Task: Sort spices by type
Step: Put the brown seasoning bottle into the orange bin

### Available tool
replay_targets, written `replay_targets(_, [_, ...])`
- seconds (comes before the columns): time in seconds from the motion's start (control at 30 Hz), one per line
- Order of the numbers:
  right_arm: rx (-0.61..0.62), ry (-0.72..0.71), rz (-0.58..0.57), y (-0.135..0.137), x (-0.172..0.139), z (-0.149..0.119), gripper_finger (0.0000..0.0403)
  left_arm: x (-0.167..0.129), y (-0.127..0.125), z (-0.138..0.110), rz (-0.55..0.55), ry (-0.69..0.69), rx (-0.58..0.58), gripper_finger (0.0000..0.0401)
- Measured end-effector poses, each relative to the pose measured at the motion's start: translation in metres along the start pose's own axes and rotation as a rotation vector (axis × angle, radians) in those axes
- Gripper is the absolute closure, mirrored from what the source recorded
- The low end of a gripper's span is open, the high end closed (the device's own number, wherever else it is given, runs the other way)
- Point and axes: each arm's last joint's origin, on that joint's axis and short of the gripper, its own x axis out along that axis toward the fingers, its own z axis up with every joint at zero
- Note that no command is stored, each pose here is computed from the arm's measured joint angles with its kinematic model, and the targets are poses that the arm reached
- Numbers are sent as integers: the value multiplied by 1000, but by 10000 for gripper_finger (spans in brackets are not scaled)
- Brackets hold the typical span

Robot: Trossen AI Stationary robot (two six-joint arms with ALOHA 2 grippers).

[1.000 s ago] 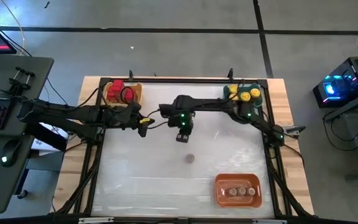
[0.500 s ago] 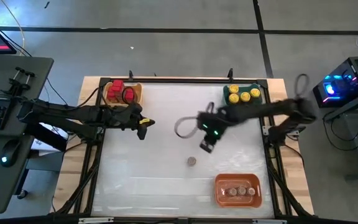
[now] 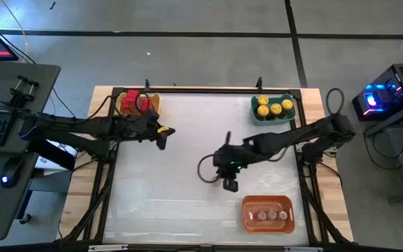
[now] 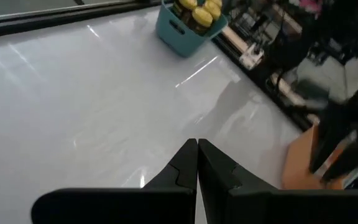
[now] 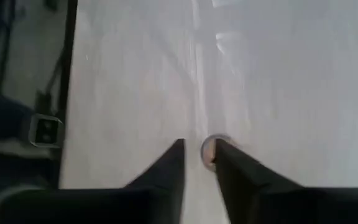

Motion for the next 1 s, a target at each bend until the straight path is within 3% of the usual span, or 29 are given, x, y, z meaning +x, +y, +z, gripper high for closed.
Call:
replay_targets(0.23, [-281, 142, -18, 0, 44, 10, 171, 1, 0, 1, -3, -6, -104, 401])
replay_targets(0.37, [-266, 192, 38, -5, 55, 10, 116, 7, 0, -2, 12, 10, -153, 401])
replay_targets(0.73, [-289, 230, -50, -22, 62, 4, 103, 38, 0, -17, 82, 101, -194, 401])
replay_targets(1.0, [-300, 272, -30, -15, 78, -4, 103, 45, -20, -9, -96, -10, -117, 401])
